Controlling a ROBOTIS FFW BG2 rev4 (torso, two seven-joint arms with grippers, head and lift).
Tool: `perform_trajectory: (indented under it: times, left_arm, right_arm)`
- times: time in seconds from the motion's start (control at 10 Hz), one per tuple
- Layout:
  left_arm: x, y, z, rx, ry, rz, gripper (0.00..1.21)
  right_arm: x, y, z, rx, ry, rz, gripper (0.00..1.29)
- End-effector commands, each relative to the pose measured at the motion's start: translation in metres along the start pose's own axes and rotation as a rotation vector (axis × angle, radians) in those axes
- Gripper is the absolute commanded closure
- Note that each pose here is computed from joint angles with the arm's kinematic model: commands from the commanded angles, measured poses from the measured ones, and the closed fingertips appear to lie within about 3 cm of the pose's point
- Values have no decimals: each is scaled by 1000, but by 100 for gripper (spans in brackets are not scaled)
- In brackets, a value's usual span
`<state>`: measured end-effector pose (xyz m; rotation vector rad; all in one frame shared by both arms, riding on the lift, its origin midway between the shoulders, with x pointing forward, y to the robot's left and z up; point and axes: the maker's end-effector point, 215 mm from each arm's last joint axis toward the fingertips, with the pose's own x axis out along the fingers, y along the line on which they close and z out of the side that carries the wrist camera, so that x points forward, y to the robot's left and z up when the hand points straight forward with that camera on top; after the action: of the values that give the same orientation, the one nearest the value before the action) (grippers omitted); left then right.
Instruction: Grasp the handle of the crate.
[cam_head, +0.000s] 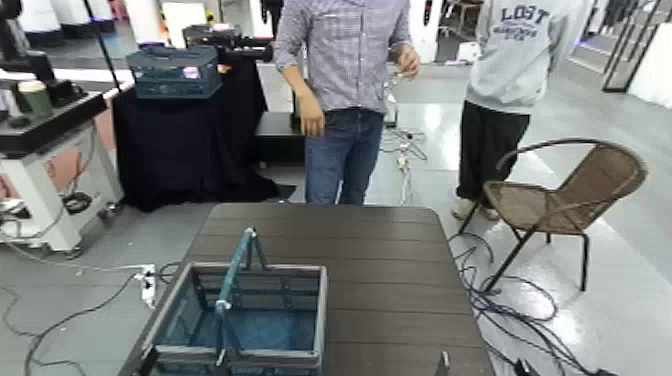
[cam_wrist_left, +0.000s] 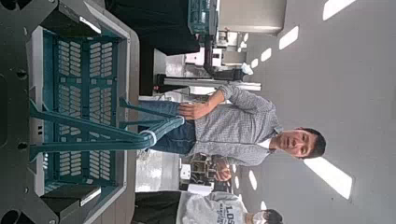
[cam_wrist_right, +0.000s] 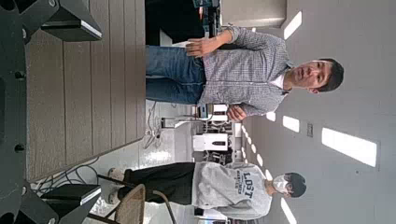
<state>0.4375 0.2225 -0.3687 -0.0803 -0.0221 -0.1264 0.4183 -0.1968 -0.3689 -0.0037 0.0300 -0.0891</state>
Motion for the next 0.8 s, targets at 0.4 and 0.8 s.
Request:
perform_trajectory:
  times: [0.4,0.8]
  left_arm:
    - [1,10,-6,-33,20,3,11]
    - [-1,55,-5,-122,34,46,11]
  right_arm:
    - [1,0,0,-1,0,1,15]
    - [2,1,-1,-1,3,2,15]
